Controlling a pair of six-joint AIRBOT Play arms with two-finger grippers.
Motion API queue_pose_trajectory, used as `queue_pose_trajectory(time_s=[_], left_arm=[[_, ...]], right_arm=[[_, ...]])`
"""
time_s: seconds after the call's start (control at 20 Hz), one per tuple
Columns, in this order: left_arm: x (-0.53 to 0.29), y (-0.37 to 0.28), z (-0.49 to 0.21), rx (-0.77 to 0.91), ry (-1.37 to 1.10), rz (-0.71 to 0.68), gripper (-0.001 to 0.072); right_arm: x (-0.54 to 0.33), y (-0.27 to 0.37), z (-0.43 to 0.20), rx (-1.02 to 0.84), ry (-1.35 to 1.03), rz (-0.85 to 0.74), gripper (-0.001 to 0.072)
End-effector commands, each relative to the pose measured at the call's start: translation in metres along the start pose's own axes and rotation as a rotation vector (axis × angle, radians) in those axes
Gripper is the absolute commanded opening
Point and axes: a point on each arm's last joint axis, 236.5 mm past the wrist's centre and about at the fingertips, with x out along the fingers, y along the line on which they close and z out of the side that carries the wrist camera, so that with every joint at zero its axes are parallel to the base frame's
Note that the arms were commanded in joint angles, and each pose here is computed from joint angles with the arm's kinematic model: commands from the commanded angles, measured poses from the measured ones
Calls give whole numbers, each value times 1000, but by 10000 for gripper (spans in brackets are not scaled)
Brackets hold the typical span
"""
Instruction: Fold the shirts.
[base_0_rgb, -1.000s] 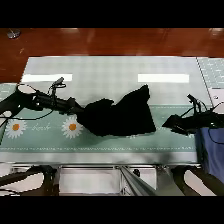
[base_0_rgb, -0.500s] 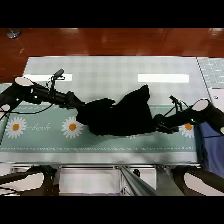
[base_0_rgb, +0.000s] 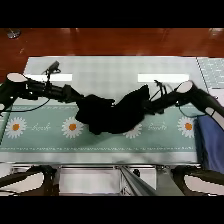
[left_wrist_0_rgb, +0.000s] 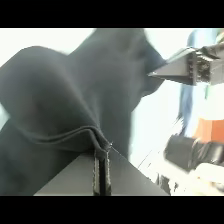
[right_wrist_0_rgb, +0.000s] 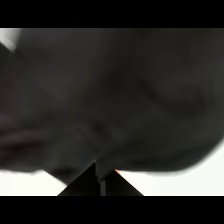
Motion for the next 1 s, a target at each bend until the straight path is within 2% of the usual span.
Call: queue_pose_trajectory(time_s=[0.0, 0.15, 0.25, 0.35, 0.6, 0.75, 0.95], left_arm=[[-49, -67, 48, 174, -176, -31, 43], [-124, -154, 91, 389, -406, 6, 43], [-177, -214, 102, 520, -563, 42, 43], [-228, -266, 95, 632, -705, 113, 43], [-329, -356, 35, 836, -1027, 375, 43], [-363, -380, -12, 910, -1154, 526, 43], [-400, -396, -65, 942, -1308, 690, 43]], right_arm=[[-87, 58, 58, -184, -176, -10, 24], [-244, 143, 107, -372, -569, -29, 24], [-335, 201, 90, -526, -778, -49, 24], [-400, 245, 47, -646, -937, -56, 24], [-476, 279, -69, -792, -1170, -115, 24], [-506, 278, -121, -818, -1284, -182, 24], [-513, 267, -162, -820, -1311, -244, 24]])
